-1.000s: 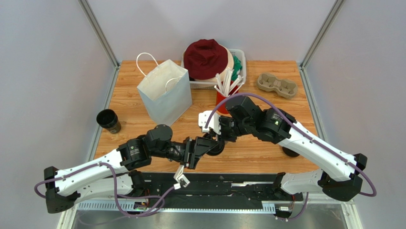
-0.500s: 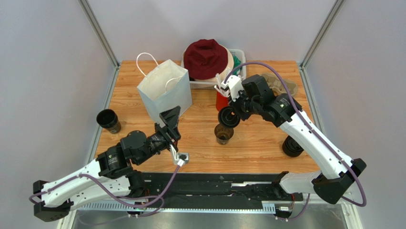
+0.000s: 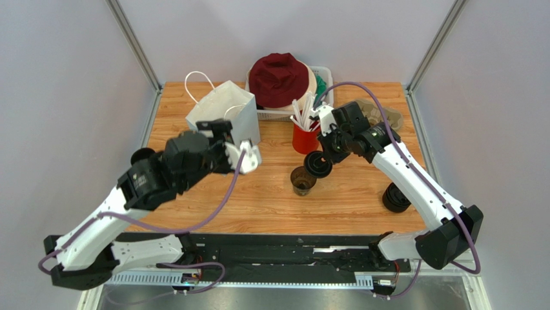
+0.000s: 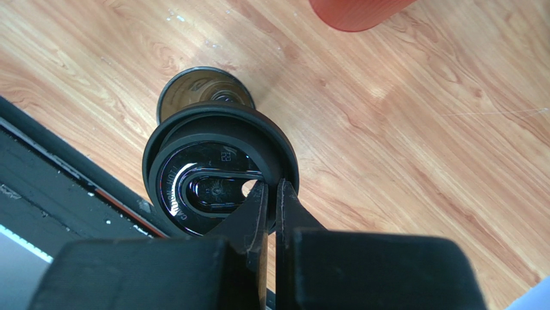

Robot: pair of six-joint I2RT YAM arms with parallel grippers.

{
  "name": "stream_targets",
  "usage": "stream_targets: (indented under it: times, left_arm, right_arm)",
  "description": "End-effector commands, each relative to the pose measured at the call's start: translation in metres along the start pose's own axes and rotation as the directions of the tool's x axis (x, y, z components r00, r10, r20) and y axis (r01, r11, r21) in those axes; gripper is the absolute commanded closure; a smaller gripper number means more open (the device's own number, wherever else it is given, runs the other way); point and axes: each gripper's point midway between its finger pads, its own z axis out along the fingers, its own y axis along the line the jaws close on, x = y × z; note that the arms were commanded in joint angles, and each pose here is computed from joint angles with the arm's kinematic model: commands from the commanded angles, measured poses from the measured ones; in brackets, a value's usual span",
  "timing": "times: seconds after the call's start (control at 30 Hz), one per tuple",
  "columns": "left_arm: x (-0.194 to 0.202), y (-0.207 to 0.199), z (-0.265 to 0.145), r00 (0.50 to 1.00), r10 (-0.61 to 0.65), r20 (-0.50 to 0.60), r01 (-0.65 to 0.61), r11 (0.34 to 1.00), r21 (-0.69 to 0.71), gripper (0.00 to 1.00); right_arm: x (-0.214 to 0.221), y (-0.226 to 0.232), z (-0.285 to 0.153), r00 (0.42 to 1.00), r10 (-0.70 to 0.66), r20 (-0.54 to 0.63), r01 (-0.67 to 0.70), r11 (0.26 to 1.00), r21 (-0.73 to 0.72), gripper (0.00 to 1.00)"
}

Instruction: Pack the takeout coffee

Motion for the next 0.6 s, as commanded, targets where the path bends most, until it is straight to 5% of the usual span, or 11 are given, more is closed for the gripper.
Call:
stream_targets:
  times: [0.0,0.13,0.3,0.57]
  left_arm:
    - [-0.032,0.026,-0.014,0.926,-0.378,0.004,0.376,0.922,0.089,0.11]
    - [-0.067,0.042,-0.012,0.827,-0.537,0.168,0.525,0.844,0.111,0.11]
    - [-0.074,0.068,-0.003,0.652,-0.718,0.243,0.727,0.683,0.069,0.09]
    - [-0.094,0.087,0.021,0.575,-0.769,0.279,0.787,0.614,0.070,0.03]
  right_arm:
    - [-0.009,0.003,-0.001,0.999,0.025,0.049,-0.024,0.999,-0.029,1.00]
    - [-0.008,0.004,0.001,0.998,0.050,0.035,-0.049,0.998,-0.034,1.00]
    - [-0.006,0.001,0.005,0.998,0.059,0.016,-0.059,0.998,-0.026,1.00]
    - [-0.005,-0.004,0.014,0.994,0.110,0.006,-0.109,0.991,-0.074,1.00]
